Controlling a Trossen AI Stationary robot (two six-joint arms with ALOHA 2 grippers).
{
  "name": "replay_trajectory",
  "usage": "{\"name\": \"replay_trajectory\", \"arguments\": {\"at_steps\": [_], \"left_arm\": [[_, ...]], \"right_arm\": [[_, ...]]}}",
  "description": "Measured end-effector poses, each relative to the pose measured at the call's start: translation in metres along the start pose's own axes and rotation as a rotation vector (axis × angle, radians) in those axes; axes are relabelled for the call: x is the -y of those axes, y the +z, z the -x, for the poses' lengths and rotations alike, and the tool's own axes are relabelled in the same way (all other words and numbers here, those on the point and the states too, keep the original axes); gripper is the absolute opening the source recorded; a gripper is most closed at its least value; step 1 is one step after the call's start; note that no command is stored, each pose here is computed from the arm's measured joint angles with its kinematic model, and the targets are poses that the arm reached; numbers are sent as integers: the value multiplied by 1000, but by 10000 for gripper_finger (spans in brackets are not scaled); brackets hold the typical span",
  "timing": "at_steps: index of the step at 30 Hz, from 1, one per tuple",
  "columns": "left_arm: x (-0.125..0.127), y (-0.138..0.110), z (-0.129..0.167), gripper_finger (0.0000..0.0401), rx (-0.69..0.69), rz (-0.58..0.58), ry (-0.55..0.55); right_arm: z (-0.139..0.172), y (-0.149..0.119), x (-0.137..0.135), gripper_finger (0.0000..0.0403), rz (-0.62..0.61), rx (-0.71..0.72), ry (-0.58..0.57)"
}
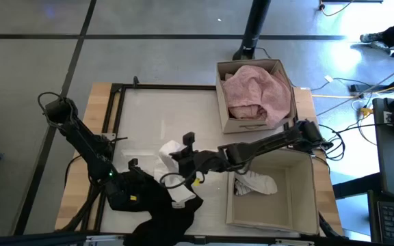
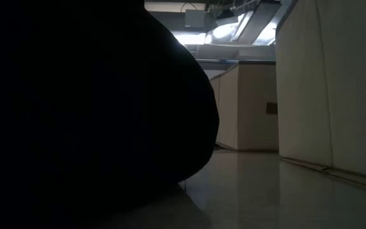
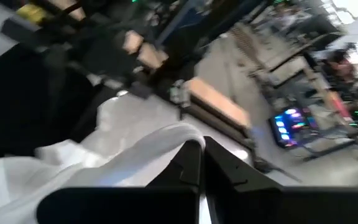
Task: Sort clothes
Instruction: Put the white sock into the bottom laundry organizer
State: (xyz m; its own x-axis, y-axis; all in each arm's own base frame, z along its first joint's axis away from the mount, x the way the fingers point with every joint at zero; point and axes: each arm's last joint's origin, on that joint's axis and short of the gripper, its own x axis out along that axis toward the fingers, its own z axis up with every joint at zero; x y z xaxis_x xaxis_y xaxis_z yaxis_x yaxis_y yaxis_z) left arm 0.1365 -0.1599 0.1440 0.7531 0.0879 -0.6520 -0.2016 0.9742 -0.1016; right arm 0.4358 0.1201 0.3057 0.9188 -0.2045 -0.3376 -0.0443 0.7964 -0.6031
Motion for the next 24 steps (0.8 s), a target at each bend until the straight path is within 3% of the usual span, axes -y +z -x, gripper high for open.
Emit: {"name": "replay_trajectory", "arguments": {"at_steps": [14,24], "left_arm": [[0,0,0,146,-1,-1,1],[0,0,0,146,-1,3,1]], "right_arm": [[121,43,46,15,-20,57,-108],[225,43,60,18,-79,54,-78]]}}
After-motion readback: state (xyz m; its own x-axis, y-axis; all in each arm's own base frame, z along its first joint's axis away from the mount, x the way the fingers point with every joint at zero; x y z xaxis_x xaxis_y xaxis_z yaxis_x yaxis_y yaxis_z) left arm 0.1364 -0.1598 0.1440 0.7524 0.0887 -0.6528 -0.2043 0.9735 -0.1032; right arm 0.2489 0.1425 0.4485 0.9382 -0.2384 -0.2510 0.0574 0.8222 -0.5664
